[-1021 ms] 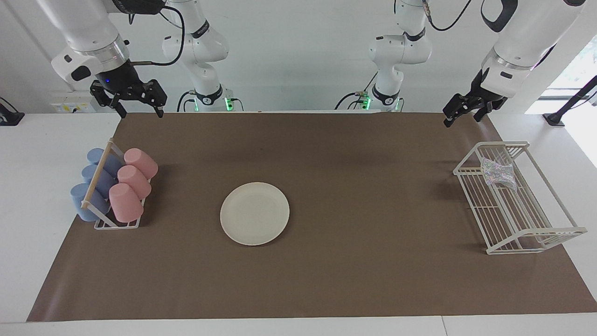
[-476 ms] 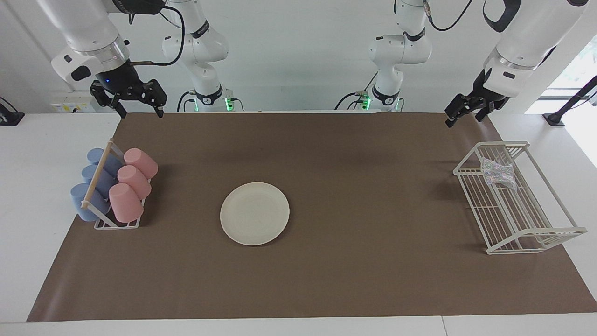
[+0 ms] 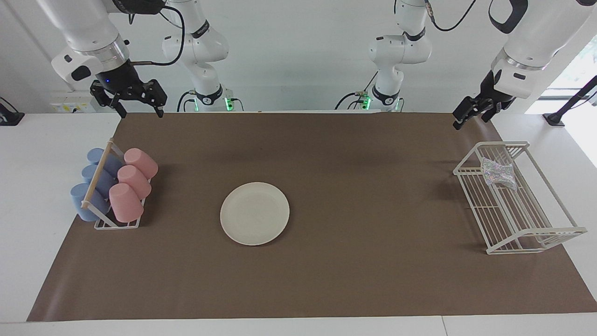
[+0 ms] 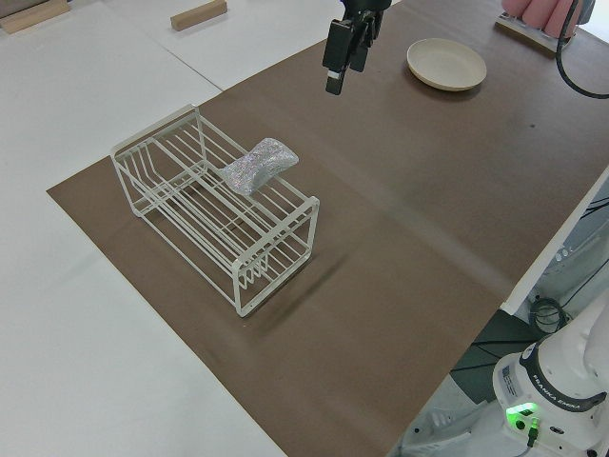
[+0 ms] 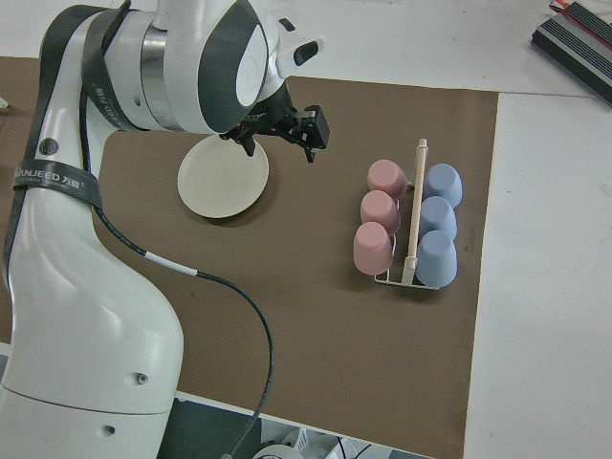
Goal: Wipe plate with sponge
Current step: 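Reach the left gripper down into the white wire rack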
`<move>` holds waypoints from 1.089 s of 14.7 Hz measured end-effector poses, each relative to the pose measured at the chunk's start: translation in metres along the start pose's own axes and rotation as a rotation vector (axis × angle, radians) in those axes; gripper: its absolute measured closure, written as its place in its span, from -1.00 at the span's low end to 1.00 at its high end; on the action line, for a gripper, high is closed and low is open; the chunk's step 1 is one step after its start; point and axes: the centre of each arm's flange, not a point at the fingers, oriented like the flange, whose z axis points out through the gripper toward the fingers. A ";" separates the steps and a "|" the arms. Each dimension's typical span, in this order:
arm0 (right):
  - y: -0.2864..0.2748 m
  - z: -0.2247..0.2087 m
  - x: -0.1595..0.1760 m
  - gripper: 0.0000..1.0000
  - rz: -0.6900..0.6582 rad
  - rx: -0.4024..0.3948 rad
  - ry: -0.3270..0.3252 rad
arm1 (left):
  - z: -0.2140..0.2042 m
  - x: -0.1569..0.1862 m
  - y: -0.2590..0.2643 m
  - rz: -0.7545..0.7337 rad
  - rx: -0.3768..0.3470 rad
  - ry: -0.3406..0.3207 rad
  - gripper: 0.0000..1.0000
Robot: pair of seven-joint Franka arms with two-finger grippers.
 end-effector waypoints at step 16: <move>-0.005 0.000 0.000 -1.00 0.054 -0.001 0.001 | 0.175 0.063 0.071 0.099 0.725 0.066 -1.00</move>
